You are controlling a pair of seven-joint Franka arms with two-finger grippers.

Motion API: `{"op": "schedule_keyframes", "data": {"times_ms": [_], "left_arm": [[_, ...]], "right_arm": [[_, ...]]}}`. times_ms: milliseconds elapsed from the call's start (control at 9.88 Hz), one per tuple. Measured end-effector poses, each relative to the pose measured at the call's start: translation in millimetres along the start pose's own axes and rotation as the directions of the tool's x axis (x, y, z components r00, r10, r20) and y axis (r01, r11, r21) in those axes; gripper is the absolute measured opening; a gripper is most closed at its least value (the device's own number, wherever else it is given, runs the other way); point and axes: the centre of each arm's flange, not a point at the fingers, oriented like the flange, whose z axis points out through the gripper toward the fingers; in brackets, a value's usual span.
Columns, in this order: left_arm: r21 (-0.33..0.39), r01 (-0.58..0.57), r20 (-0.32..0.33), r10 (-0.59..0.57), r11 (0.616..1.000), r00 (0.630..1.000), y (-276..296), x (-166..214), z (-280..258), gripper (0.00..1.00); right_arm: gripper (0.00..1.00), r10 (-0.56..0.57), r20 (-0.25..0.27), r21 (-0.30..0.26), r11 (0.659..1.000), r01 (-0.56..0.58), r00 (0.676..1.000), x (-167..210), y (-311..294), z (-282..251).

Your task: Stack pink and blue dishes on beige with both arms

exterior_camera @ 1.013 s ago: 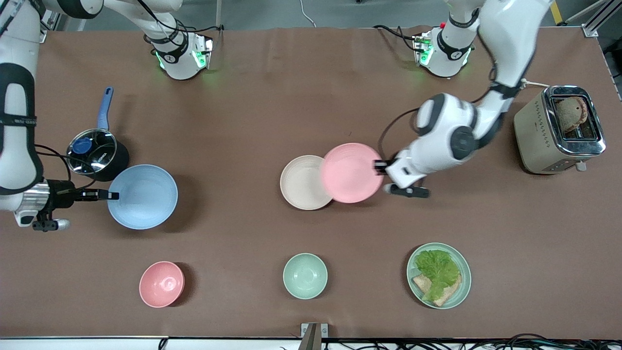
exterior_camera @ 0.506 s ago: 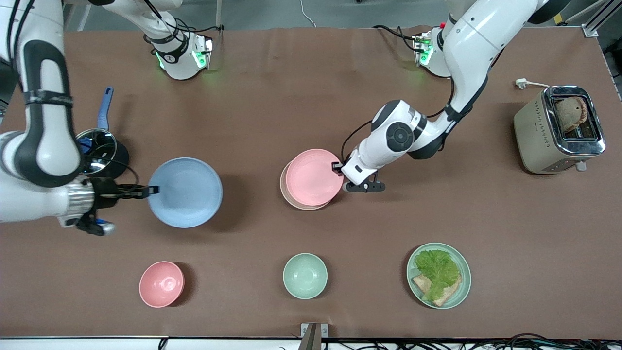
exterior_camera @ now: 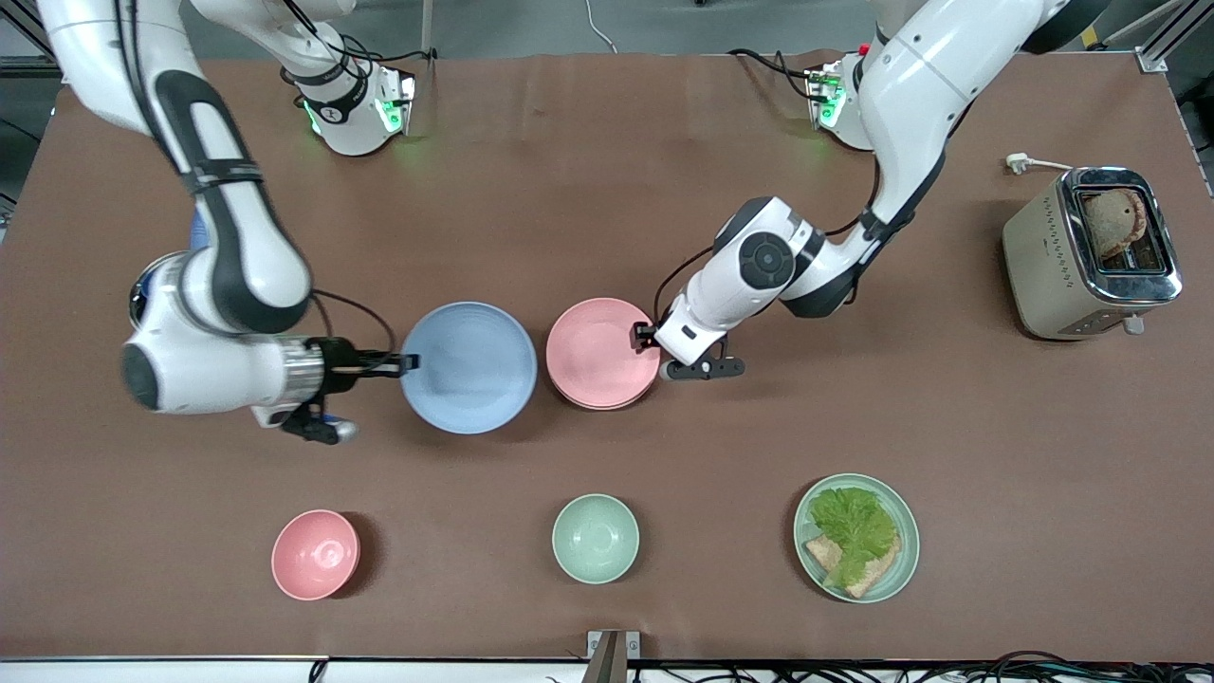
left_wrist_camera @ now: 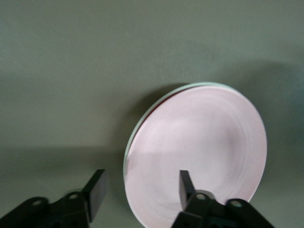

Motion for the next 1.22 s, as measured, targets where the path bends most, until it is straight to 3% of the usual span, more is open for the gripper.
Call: {"op": "schedule_keyframes", "data": {"times_ms": [101, 203, 304, 506, 709, 911, 1215], "left_arm": [[0.060, -0.050, -0.019, 0.051, 0.997, 0.999, -19, 8, -26, 0.91], [0.143, -0.089, -0.018, 0.093, 0.986, 0.995, -48, 19, -58, 1.00], [0.222, -0.119, -0.010, 0.125, 0.968, 0.992, -81, 34, -98, 1.00], [0.306, -0.171, -0.030, 0.190, 0.937, 0.981, -143, 59, -184, 1.00], [0.345, -0.222, -0.031, 0.247, 0.912, 0.968, -188, 67, -254, 1.00], [0.368, -0.204, -0.020, 0.228, 0.907, 0.974, -200, 58, -331, 1.00], [0.354, -0.195, -0.078, 0.237, 0.915, 0.968, -212, 37, -436, 1.00]], "right_arm": [[0.06, 0.005, -0.018, 0.006, 1.000, -0.005, 1.000, -9, -15, 25], [0.06, 0.000, -0.035, 0.012, 1.000, 0.000, 0.999, -20, -32, 47], [0.06, -0.011, -0.047, 0.018, 1.000, 0.012, 0.999, -33, -49, 68], [0.06, -0.025, -0.077, 0.021, 0.999, 0.027, 0.997, -56, -75, 101], [0.06, -0.023, -0.127, 0.023, 0.999, 0.026, 0.992, -70, -84, 135], [0.06, -0.008, -0.132, 0.027, 1.000, 0.012, 0.991, -70, -82, 156], [0.07, 0.000, -0.131, 0.027, 1.000, 0.004, 0.991, -68, -79, 160]]}}
